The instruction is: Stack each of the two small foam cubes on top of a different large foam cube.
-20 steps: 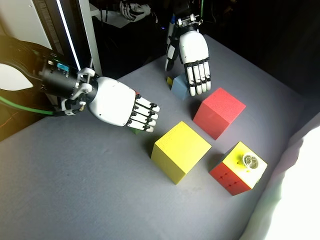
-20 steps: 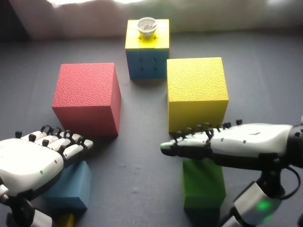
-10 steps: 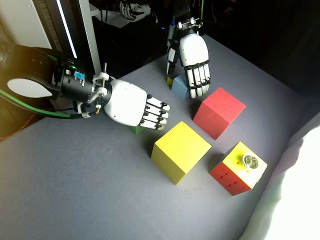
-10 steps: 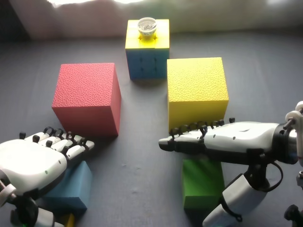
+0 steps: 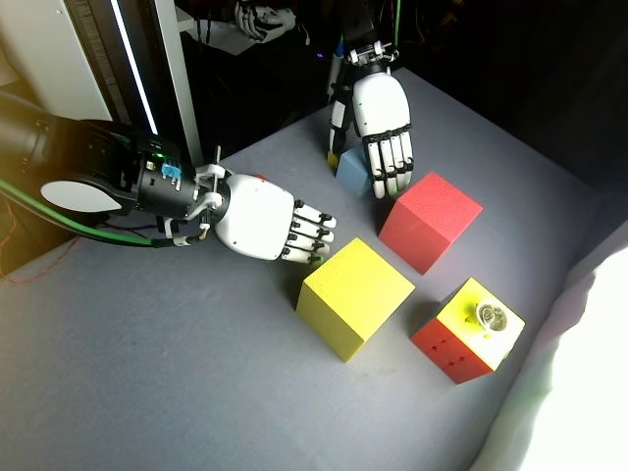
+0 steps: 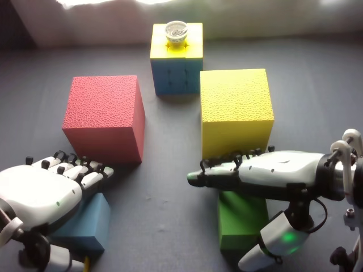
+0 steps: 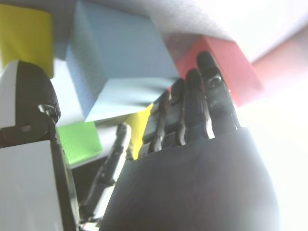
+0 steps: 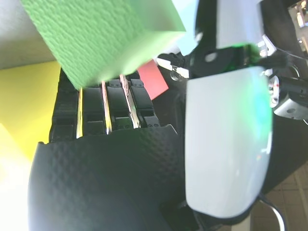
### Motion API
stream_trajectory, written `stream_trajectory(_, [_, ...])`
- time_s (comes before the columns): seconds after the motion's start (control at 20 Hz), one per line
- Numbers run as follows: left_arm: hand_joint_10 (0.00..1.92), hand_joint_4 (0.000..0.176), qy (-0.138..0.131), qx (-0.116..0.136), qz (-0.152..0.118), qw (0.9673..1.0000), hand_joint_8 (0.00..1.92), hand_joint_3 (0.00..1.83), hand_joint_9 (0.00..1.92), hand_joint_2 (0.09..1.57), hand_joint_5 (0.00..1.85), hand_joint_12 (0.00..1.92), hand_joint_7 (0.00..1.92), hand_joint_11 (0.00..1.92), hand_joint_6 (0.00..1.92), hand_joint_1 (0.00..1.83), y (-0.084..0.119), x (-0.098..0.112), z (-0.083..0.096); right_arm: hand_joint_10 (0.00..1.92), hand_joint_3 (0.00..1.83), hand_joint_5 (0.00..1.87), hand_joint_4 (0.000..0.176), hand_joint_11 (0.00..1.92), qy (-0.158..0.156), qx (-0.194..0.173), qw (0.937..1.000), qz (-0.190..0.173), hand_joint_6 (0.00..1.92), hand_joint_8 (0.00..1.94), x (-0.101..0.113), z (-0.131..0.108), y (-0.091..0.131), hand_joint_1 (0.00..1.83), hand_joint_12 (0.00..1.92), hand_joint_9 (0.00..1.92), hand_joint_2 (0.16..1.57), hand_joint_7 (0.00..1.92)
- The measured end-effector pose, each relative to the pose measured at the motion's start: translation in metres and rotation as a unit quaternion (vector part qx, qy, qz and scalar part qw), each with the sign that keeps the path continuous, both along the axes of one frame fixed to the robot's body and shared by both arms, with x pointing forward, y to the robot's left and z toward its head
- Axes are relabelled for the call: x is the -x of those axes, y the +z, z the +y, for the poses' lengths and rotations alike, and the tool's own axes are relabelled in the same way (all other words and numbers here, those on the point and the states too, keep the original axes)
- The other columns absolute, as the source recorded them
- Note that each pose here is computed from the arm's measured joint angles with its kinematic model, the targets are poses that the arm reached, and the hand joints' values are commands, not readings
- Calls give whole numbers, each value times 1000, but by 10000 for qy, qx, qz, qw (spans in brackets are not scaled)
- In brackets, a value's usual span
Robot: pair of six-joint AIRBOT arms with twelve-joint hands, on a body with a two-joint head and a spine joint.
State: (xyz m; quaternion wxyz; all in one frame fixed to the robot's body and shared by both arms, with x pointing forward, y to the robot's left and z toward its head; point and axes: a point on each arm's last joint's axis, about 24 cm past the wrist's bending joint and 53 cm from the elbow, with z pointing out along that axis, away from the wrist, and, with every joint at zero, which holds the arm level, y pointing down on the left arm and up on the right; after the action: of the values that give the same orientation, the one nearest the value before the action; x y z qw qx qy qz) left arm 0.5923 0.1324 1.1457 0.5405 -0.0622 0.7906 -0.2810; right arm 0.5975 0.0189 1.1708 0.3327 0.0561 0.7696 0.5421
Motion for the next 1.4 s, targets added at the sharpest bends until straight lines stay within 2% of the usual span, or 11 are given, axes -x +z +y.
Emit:
stream_trajectory(0.55, [19,0,7,8,-4,10000,10,2,160,988,104,752,155,0,11,901,1,-1,-2,6,0,246,0,0,-35,122,9997,-190,9,8,-3,-6,-10,1073,621,244,882,258])
stream_trajectory(0.75, [72,0,11,23,-16,10000,39,14,286,1034,209,1054,286,0,39,928,2,-2,-2,15,8,336,0,0,-40,133,9997,-217,12,11,-3,-7,-11,1101,771,318,927,331])
stream_trajectory(0.8, [121,0,11,22,-17,10000,64,12,373,1039,290,1250,366,0,67,1006,2,-2,-2,25,9,396,0,0,-38,136,9997,-222,12,13,-3,-7,-11,1068,934,409,978,425])
stream_trajectory(0.85, [501,0,12,22,-18,10000,102,5,479,1063,497,1489,612,4,101,1167,2,-2,-2,49,7,537,0,56,-36,130,9996,-247,19,19,-3,-7,-10,1041,1198,587,1037,606])
stream_trajectory(0.95, [658,0,15,25,-15,10000,160,5,601,1077,658,1501,782,161,147,1235,2,-2,-2,61,3,662,0,128,-43,107,9995,-299,21,20,-5,-8,-8,1075,1257,700,1054,735])
stream_trajectory(1.0, [1263,0,15,22,-21,10000,914,3,751,1174,626,1525,876,337,1078,1329,3,-2,-2,83,1,779,0,183,-31,114,9993,-348,24,26,-5,-7,-6,1108,1310,810,1066,868])
stream_trajectory(1.05, [1423,0,24,29,-38,10000,1093,1,761,1196,630,1544,897,416,1245,1349,4,-2,-2,93,0,853,0,225,-11,120,9992,-393,19,22,-4,-7,-6,1135,1320,883,1070,955])
stream_trajectory(1.1, [1477,0,22,28,-32,10000,1227,0,756,1197,711,1577,873,497,1155,1353,3,-2,-2,155,15,855,0,317,-13,91,9990,-430,850,801,-5,-6,-3,1208,1334,997,1110,1025])
stream_trajectory(1.15, [1515,0,33,42,-12,10000,1287,0,739,1193,788,1646,863,503,1016,1355,3,-2,-1,386,3,939,0,411,-6,89,9989,-455,861,1040,-5,-6,-3,1228,1366,1008,1117,1011])
stream_trajectory(1.25, [1518,0,27,57,-22,10000,1413,0,817,1157,960,1862,889,526,760,1254,4,-3,-2,823,0,1000,0,453,17,97,9984,-560,788,1152,-5,-6,1,1238,1392,906,1118,988])
stream_trajectory(1.4, [1476,0,41,68,-75,9999,1394,0,785,1150,964,1761,900,572,771,1251,10,-3,-1,902,1,993,0,502,-8,132,9981,-600,807,1166,-7,-9,4,1238,1344,861,1120,978])
